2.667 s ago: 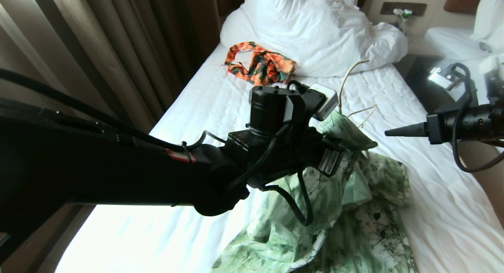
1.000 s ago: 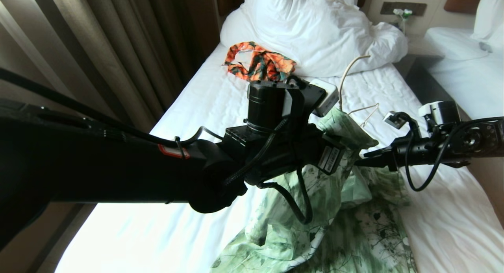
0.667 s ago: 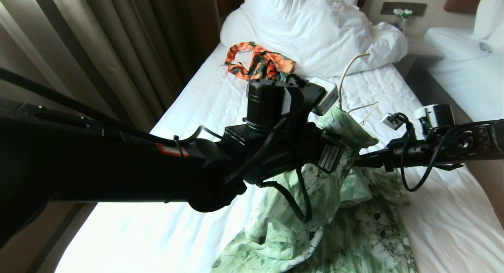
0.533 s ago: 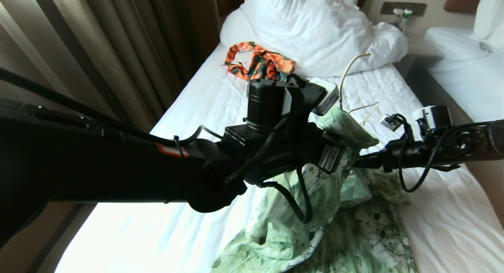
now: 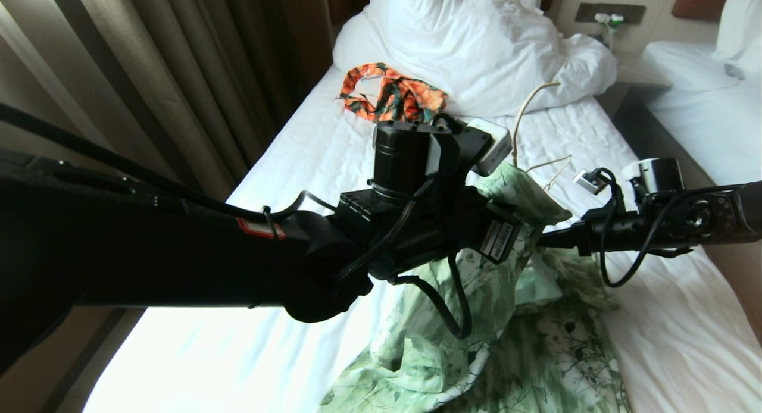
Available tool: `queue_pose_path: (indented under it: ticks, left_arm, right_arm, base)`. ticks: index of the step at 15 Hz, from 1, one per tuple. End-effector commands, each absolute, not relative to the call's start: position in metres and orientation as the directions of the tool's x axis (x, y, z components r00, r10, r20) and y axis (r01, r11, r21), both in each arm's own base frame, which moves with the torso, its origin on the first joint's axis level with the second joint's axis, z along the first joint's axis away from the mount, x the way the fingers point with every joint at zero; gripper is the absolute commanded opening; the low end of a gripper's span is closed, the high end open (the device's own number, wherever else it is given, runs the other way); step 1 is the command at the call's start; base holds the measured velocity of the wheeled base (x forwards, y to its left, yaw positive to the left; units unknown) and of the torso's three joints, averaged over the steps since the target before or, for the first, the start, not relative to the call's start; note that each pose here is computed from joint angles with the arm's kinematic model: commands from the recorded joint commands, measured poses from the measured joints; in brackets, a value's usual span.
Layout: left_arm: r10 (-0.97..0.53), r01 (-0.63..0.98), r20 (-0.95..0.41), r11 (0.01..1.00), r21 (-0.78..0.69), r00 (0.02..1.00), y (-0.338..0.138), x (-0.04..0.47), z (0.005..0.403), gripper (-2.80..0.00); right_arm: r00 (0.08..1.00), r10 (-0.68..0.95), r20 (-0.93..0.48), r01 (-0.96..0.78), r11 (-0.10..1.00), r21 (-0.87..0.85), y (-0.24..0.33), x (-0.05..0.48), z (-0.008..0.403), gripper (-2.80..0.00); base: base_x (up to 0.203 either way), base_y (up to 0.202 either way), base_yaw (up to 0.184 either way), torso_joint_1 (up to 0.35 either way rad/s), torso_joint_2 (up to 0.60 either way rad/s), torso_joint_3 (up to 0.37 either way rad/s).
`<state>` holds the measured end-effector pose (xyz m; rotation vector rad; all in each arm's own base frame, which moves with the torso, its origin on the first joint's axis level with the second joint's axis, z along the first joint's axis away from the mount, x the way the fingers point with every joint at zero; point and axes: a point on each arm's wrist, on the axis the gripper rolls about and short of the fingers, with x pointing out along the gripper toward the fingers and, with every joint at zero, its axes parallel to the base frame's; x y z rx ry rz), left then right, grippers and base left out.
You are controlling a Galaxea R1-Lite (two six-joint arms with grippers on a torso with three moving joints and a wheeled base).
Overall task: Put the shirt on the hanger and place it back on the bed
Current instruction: Hook the other side of the shirt onto the hanger
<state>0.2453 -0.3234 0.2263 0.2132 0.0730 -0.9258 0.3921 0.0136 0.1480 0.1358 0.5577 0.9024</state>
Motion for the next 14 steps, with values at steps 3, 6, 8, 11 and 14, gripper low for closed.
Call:
queue_pose_path:
  ticks: [3, 6, 8, 11, 14]
  left_arm:
    - [-0.783, 0.798, -0.155, 0.583, 0.152, 0.602, -0.323, 0.246, 0.225, -2.80]
    - [-0.782, 0.798, -0.161, 0.584, 0.152, 0.602, -0.322, 0.246, 0.223, -2.80]
    - [-0.781, 0.797, -0.161, 0.585, 0.151, 0.604, -0.322, 0.246, 0.223, -2.80]
    - [-0.779, 0.797, -0.170, 0.585, 0.151, 0.604, -0.321, 0.247, 0.220, -2.80]
    - [-0.775, 0.800, -0.200, 0.581, 0.151, 0.600, -0.326, 0.251, 0.208, -2.80]
  right_arm:
    - [0.489, 0.777, -0.397, -0.705, 0.620, 0.344, 0.013, 0.392, 0.149, -2.80]
    - [0.492, 0.776, -0.394, -0.705, 0.621, 0.342, 0.012, 0.392, 0.150, -2.80]
    - [0.501, 0.774, -0.387, -0.706, 0.624, 0.335, 0.009, 0.390, 0.155, -2.80]
    - [0.487, 0.798, -0.355, -0.697, 0.600, 0.392, 0.007, 0.388, 0.163, -2.80]
    - [0.465, 0.821, -0.331, -0.710, 0.569, 0.415, 0.008, 0.388, 0.164, -2.80]
  base:
    - [0.000, 0.000, 0.000, 0.000, 0.00, 0.000]
    - [0.000, 0.000, 0.000, 0.000, 0.00, 0.000]
    - [0.000, 0.000, 0.000, 0.000, 0.00, 0.000]
    - [0.000, 0.000, 0.000, 0.000, 0.00, 0.000]
    - [0.000, 0.000, 0.000, 0.000, 0.00, 0.000]
